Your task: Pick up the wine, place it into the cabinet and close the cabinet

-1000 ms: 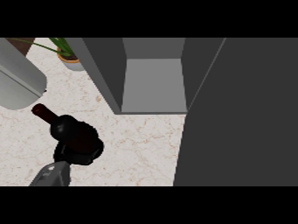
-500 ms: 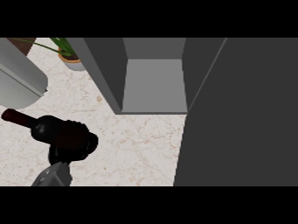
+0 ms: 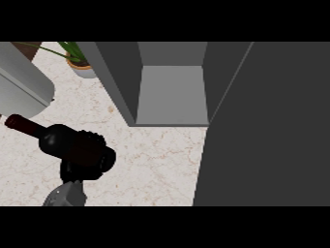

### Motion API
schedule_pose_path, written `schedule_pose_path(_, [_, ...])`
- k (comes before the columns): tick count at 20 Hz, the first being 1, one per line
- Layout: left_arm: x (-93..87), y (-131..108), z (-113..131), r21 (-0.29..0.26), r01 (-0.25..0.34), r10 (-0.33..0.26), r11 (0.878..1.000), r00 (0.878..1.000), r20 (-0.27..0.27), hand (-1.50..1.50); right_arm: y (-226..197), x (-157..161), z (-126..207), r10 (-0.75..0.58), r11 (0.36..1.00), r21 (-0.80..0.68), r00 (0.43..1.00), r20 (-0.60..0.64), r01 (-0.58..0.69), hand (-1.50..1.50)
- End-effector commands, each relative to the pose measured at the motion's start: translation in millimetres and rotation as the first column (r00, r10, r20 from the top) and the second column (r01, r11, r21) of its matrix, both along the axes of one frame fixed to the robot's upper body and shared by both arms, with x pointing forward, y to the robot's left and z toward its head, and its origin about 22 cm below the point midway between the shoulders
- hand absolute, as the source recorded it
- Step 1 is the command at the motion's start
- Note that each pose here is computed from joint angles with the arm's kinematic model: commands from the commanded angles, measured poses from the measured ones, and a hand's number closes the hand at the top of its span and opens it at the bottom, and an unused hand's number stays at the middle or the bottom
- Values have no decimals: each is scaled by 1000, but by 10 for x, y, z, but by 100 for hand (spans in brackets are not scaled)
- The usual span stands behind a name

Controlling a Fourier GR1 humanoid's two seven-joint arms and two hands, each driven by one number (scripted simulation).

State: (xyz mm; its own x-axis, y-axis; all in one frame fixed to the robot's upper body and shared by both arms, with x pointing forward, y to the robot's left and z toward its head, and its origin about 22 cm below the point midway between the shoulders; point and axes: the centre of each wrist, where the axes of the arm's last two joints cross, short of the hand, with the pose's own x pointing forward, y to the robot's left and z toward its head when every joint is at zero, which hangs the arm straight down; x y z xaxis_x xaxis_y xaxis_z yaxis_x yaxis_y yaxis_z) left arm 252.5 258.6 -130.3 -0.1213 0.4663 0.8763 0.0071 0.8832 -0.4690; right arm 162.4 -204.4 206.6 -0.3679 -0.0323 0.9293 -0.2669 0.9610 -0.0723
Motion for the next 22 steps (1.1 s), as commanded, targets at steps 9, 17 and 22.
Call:
schedule_pose_path(9, [-168,-757,584,7,110,-110,994,994,26,150,-126,-80,-99,17,1000,26,1000,15,-17,-150])
schedule_pose_path(17, [45,-1017,854,-24,80,-81,997,996,-38,150,-129,-180,14,23,1000,14,1000,-1,-23,-150])
schedule_pose_path(22, [-125,-1412,566,-18,57,-59,998,995,-76,150,-148,-101,-108,25,1000,16,1000,-3,-25,-150])
